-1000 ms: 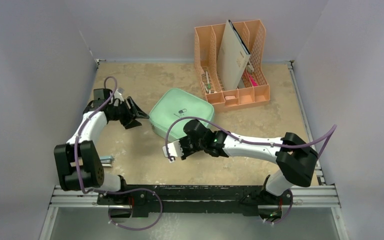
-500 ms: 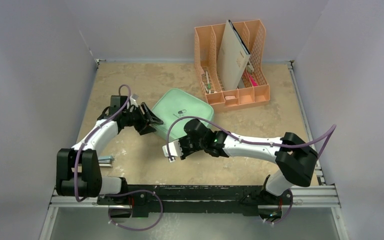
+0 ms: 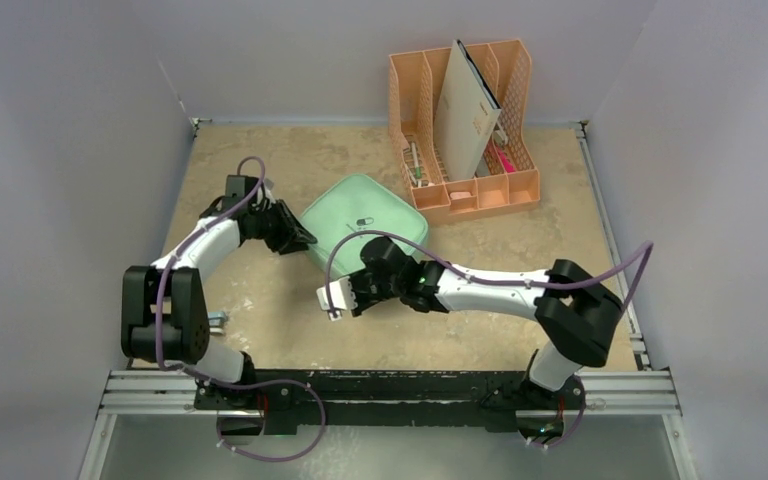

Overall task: Organize the medicine kit
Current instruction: Zip the medicine box at the center of the board.

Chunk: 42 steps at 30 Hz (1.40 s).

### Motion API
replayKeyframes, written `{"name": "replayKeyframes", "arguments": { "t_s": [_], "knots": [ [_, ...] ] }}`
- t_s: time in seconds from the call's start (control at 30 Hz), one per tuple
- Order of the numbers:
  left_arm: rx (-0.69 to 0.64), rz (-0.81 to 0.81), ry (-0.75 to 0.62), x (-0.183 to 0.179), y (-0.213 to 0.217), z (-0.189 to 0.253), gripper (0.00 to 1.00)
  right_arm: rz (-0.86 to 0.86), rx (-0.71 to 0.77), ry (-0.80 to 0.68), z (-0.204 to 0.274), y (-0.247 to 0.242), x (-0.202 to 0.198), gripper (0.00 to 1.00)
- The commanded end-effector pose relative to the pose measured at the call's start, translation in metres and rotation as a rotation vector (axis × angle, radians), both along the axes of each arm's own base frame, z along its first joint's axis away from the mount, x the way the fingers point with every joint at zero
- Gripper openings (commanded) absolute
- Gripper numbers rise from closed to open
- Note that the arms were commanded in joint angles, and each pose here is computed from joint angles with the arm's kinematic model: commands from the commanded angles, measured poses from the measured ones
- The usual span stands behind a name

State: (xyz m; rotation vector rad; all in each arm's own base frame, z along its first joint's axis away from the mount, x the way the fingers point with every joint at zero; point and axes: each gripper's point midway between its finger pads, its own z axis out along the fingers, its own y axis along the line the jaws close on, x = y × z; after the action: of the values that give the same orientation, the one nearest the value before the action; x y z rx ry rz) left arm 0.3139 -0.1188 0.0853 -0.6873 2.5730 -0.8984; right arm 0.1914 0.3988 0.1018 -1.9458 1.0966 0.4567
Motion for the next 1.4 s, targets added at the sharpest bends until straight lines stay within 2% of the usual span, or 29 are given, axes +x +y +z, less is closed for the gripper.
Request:
{"name": "replayKeyframes", "arguments": {
  "t_s": [0.0, 0.07, 0.2, 0.33, 0.47, 0.53, 0.6, 0.67, 0.8, 1.1, 1.27, 1.37],
  "knots": [
    [0.164, -0.007, -0.044, 0.038, 0.037, -0.001, 0.2, -0.011, 0.143, 0.005, 0.038, 0.043, 0.012, 0.0],
    [0.153, 0.01, -0.038, 0.05, 0.05, 0.002, 0.17, 0.006, 0.16, 0.007, 0.041, 0.054, 0.011, 0.0],
    [0.106, 0.025, -0.083, 0.075, 0.065, 0.022, 0.18, 0.03, 0.2, -0.005, 0.042, 0.073, 0.016, 0.0],
    [0.153, 0.029, -0.149, 0.087, 0.085, 0.057, 0.34, 0.004, 0.247, -0.025, 0.039, 0.092, 0.03, 0.0],
    [0.207, 0.018, -0.206, 0.067, 0.092, 0.085, 0.53, 0.009, 0.277, 0.015, 0.041, 0.105, 0.03, 0.0],
    [0.154, -0.011, -0.226, 0.05, 0.079, 0.088, 0.58, 0.021, 0.299, 0.032, 0.042, 0.108, 0.026, 0.0],
    [0.022, -0.07, -0.251, 0.031, 0.055, 0.09, 0.6, 0.027, 0.305, 0.027, 0.042, 0.109, 0.026, 0.0],
    [-0.063, -0.096, -0.233, 0.013, 0.039, 0.083, 0.61, 0.033, 0.306, 0.02, 0.04, 0.107, 0.025, 0.0],
    [-0.099, -0.064, -0.176, -0.007, 0.032, 0.063, 0.61, 0.058, 0.313, 0.026, 0.04, 0.104, 0.018, 0.0],
    [-0.212, -0.02, -0.117, -0.006, 0.009, 0.035, 0.58, 0.106, 0.266, 0.021, 0.036, 0.096, 0.011, 0.0],
    [-0.116, 0.019, -0.043, 0.0, 0.01, 0.005, 0.55, 0.145, 0.172, 0.044, 0.021, 0.084, 0.003, 0.0],
    [-0.085, 0.041, 0.0, 0.002, 0.008, -0.01, 0.45, 0.16, 0.106, 0.055, 0.008, 0.073, -0.002, 0.0]
  ]
}}
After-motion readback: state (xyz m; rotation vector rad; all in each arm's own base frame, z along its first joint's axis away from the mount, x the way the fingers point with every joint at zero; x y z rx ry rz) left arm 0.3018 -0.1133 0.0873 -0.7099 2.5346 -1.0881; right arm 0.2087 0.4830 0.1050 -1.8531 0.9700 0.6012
